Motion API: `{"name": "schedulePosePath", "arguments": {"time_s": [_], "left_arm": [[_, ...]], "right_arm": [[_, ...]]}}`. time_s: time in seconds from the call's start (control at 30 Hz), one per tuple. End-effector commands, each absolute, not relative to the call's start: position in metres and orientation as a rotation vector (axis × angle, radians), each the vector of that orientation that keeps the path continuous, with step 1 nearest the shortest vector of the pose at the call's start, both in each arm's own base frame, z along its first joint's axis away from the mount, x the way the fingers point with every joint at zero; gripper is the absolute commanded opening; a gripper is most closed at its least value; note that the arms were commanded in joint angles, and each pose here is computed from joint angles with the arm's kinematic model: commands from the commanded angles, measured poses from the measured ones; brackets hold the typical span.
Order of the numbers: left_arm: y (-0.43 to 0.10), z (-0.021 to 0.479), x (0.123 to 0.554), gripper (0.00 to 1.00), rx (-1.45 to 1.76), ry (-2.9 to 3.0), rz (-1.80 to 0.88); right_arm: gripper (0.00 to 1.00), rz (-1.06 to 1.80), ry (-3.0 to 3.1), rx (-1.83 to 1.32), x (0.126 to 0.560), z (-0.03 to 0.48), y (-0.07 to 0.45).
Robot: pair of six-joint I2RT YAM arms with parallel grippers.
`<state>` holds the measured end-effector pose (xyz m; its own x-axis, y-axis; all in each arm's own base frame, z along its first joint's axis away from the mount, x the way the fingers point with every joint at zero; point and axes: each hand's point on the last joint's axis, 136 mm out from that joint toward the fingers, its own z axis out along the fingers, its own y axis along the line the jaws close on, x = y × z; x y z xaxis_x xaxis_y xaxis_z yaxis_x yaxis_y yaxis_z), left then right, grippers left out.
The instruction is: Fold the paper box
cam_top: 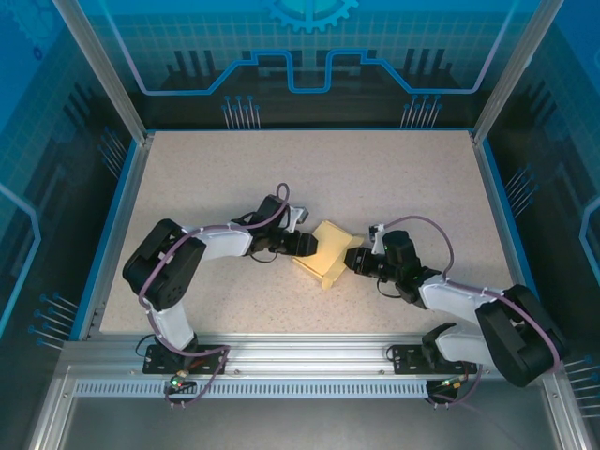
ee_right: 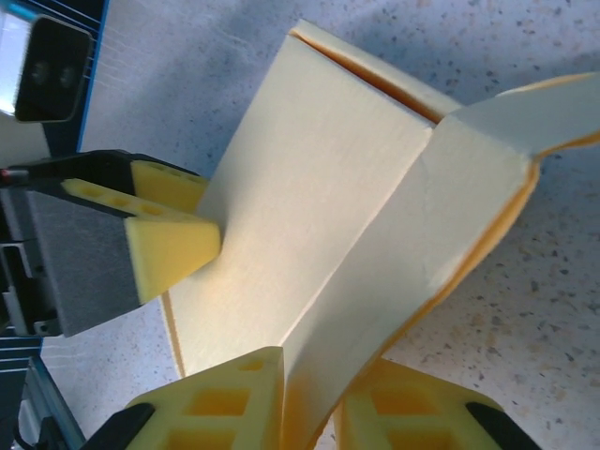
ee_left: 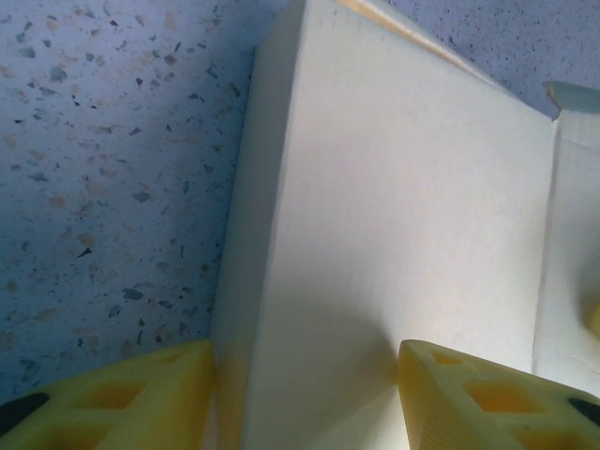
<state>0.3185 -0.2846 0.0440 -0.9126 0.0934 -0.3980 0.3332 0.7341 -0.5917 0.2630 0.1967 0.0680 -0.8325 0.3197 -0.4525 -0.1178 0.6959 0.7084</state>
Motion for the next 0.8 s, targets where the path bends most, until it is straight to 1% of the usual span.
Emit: {"name": "schedulePosePath", "arguments": {"time_s": [0.0, 0.17, 0.27, 0.43, 0.5, 0.67, 0.77], "left_arm": [[-0.282, 0.036, 0.314, 0.57, 0.326, 2.649, -0.931], [-0.278, 0.045, 0.321, 0.65, 0.317, 2.627, -0.909], [-0.279, 0.05, 0.324, 0.68, 0.317, 2.614, -0.914], [-0.279, 0.055, 0.33, 0.69, 0.308, 2.603, -0.916], [-0.279, 0.054, 0.331, 0.66, 0.307, 2.607, -0.92], [-0.28, 0.042, 0.326, 0.49, 0.306, 2.653, -0.935], [-0.28, 0.037, 0.32, 0.42, 0.287, 2.677, -0.955]], "right_arm": [[0.22, 1.009, 2.334, 0.139, 0.271, 0.07, 0.196], [0.27, 1.003, 2.355, 0.137, 0.27, 0.063, 0.194], [0.31, 1.005, 2.365, 0.134, 0.269, 0.06, 0.194], [0.36, 1.019, 2.375, 0.116, 0.268, 0.057, 0.196], [0.37, 1.017, 2.38, 0.113, 0.268, 0.055, 0.196], [0.38, 1.033, 2.373, 0.105, 0.27, 0.055, 0.197], [0.38, 1.056, 2.361, 0.097, 0.274, 0.057, 0.201]]}}
